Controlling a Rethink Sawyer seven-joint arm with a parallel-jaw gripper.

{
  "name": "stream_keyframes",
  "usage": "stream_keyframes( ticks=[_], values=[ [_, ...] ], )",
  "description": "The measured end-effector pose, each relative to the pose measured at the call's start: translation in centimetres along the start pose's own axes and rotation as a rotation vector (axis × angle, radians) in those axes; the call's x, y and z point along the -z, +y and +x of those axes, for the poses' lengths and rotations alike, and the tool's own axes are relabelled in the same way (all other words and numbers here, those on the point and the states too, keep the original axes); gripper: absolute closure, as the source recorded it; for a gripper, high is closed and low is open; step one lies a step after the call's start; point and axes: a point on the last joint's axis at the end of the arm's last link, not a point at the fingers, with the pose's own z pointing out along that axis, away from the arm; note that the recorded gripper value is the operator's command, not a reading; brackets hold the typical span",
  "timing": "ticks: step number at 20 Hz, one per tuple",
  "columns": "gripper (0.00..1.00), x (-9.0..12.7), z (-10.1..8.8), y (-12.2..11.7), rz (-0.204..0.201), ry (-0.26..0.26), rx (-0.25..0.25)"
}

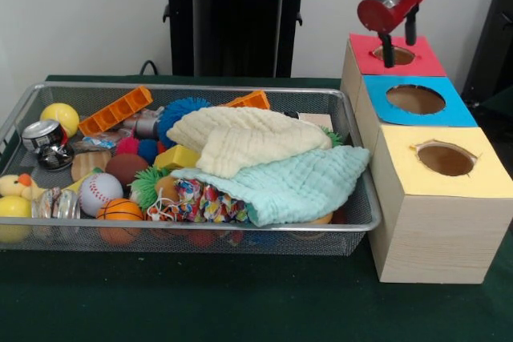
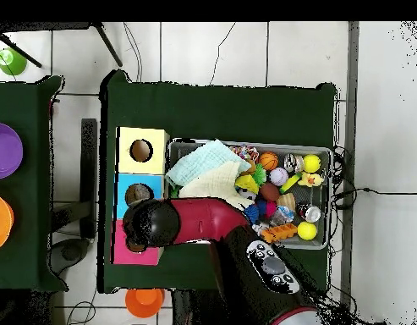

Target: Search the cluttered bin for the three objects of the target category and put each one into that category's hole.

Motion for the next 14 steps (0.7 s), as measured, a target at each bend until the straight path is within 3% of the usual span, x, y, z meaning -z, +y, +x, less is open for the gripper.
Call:
stream_keyframes(
  ticks=[5, 10, 14],
  values=[
    [0.0, 0.2, 2.6, -1.6, 0.054, 0.041, -0.005],
    [0.0, 1.4, 4.2, -3.4, 0.093, 0.046, -0.02],
    [0.0, 3.7, 6.9, -6.8, 0.137, 0.03, -0.068]
  ],
)
